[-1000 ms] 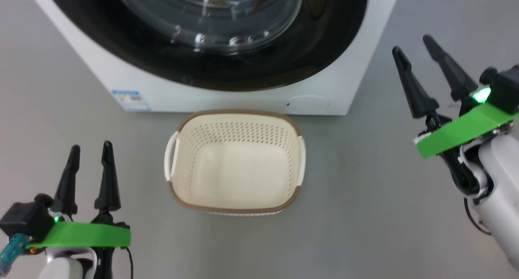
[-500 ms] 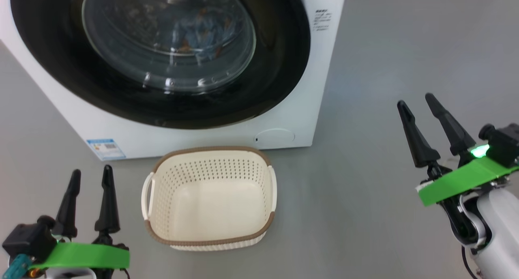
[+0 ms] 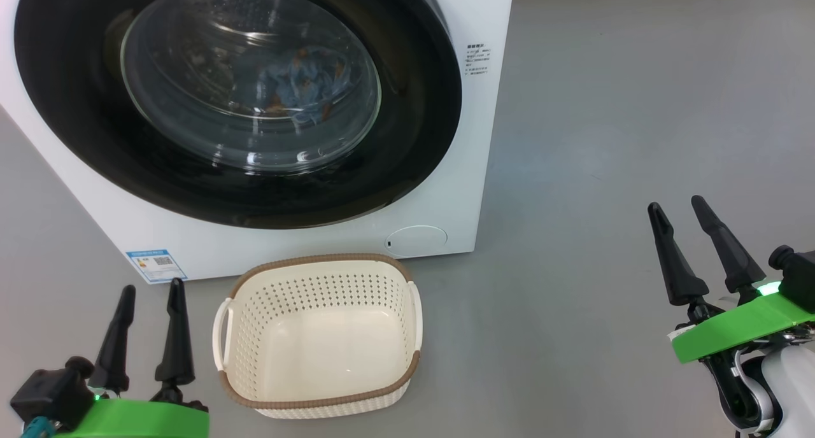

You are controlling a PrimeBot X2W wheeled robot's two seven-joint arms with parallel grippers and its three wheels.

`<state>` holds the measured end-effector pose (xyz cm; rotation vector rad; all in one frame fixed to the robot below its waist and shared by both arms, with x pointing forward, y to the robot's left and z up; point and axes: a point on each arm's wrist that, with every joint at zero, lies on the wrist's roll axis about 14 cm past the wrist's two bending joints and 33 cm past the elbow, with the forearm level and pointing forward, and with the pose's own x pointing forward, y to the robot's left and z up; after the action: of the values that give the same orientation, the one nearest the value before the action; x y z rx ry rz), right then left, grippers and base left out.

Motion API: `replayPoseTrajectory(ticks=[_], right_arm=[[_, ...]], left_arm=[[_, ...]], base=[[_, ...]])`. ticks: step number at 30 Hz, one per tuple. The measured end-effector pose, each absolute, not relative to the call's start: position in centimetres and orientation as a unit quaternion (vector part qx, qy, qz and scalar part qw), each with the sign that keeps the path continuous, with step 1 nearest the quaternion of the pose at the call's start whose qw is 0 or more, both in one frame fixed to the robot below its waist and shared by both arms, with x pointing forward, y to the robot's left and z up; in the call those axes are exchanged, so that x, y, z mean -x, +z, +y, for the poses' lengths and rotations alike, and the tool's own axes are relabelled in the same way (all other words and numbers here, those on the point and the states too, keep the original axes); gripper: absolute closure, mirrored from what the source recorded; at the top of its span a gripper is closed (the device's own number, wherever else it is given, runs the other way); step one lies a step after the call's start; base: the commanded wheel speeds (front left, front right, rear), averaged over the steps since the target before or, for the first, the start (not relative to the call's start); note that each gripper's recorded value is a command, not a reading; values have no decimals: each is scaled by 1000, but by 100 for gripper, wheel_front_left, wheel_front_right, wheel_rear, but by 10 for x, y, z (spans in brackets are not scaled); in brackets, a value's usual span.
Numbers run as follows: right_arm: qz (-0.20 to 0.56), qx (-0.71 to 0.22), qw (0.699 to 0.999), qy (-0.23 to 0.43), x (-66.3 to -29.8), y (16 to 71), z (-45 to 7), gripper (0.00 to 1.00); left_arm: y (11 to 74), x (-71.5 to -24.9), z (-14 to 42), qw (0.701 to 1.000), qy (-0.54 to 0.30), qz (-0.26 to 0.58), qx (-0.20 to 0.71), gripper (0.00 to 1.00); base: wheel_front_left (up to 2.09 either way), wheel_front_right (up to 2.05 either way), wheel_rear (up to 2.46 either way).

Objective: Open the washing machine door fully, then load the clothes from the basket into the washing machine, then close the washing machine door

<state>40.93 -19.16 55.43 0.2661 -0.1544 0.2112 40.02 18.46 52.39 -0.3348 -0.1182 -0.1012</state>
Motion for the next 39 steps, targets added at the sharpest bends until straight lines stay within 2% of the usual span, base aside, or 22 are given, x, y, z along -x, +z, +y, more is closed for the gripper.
replayPoseTrajectory(ticks=[10,39], right_arm=[[-73,-136,984,88,-409,549,-200,0],[-69,-136,983,99,-408,547,-190,0]], left_arm=[[523,-399,183,982,-55,-56,169,0],[520,-395,186,984,-49,-52,161,0]], base=[[0,0,0],[0,0,0]])
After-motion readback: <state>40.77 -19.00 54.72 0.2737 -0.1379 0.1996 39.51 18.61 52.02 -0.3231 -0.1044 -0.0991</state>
